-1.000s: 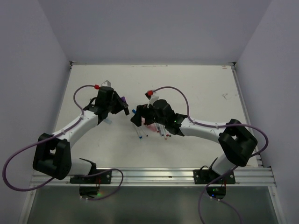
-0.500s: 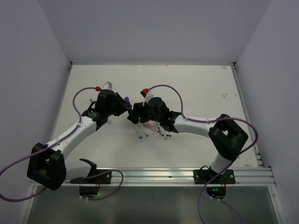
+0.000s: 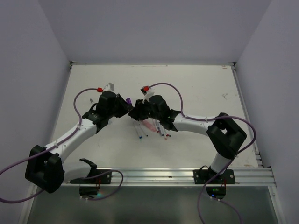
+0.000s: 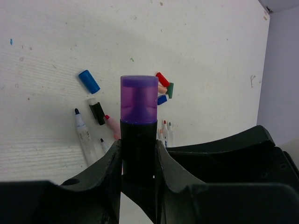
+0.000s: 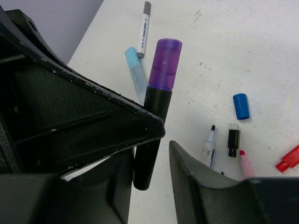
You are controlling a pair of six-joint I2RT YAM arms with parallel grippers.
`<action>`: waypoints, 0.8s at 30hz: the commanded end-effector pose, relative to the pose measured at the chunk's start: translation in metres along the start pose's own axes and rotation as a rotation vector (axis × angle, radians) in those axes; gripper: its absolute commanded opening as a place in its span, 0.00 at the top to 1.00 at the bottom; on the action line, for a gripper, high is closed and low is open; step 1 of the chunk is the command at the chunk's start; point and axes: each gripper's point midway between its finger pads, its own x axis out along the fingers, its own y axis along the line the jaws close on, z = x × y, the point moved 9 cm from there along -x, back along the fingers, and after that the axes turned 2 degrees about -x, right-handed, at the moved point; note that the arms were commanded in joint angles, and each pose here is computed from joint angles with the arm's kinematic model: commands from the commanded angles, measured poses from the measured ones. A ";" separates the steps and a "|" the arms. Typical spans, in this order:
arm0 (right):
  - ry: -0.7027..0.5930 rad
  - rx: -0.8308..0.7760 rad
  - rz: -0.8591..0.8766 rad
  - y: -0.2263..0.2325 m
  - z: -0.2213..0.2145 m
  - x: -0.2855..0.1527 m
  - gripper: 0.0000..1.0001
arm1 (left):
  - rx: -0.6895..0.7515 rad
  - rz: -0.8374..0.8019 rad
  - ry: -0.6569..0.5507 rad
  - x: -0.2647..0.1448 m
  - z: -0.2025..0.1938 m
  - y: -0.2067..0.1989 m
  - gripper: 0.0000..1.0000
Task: Open the pen caps
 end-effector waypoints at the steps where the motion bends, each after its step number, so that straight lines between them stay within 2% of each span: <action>1: -0.074 0.002 0.055 0.008 0.019 0.005 0.64 | -0.003 -0.071 -0.030 -0.006 0.000 -0.012 0.98; 5: -0.085 0.011 0.068 0.006 0.019 0.001 0.80 | 0.021 -0.091 -0.028 -0.007 -0.001 -0.015 0.96; 6: -0.083 0.013 0.065 0.004 0.018 -0.001 0.88 | 0.026 -0.096 -0.028 -0.008 -0.001 -0.015 0.94; 9: -0.080 0.014 0.073 0.002 0.017 -0.009 1.00 | 0.053 -0.119 -0.056 -0.012 0.003 -0.019 0.74; 10: -0.079 0.015 0.072 0.001 0.016 -0.011 1.00 | 0.060 -0.127 -0.069 -0.015 0.005 -0.020 0.63; 12: -0.066 0.020 0.079 -0.003 0.013 -0.017 1.00 | 0.090 -0.149 -0.096 -0.019 0.010 -0.024 0.52; 13: -0.066 0.019 0.085 -0.002 0.013 -0.019 1.00 | 0.100 -0.153 -0.123 -0.021 0.013 -0.026 0.42; 15: -0.064 0.019 0.095 -0.004 0.013 -0.025 1.00 | 0.137 -0.170 -0.161 -0.025 0.018 -0.029 0.28; 16: -0.054 0.015 0.114 -0.003 0.012 -0.028 1.00 | 0.151 -0.183 -0.177 -0.029 0.021 -0.030 0.17; 18: -0.051 -0.003 0.136 -0.002 0.012 -0.035 1.00 | 0.196 -0.207 -0.203 -0.032 0.027 -0.032 0.06; 21: -0.043 -0.028 0.184 0.001 0.013 -0.047 1.00 | 0.261 -0.292 -0.225 -0.037 0.036 -0.034 0.02; 24: -0.030 -0.037 0.240 0.001 0.016 -0.056 1.00 | 0.325 -0.441 -0.188 -0.042 0.037 -0.033 0.02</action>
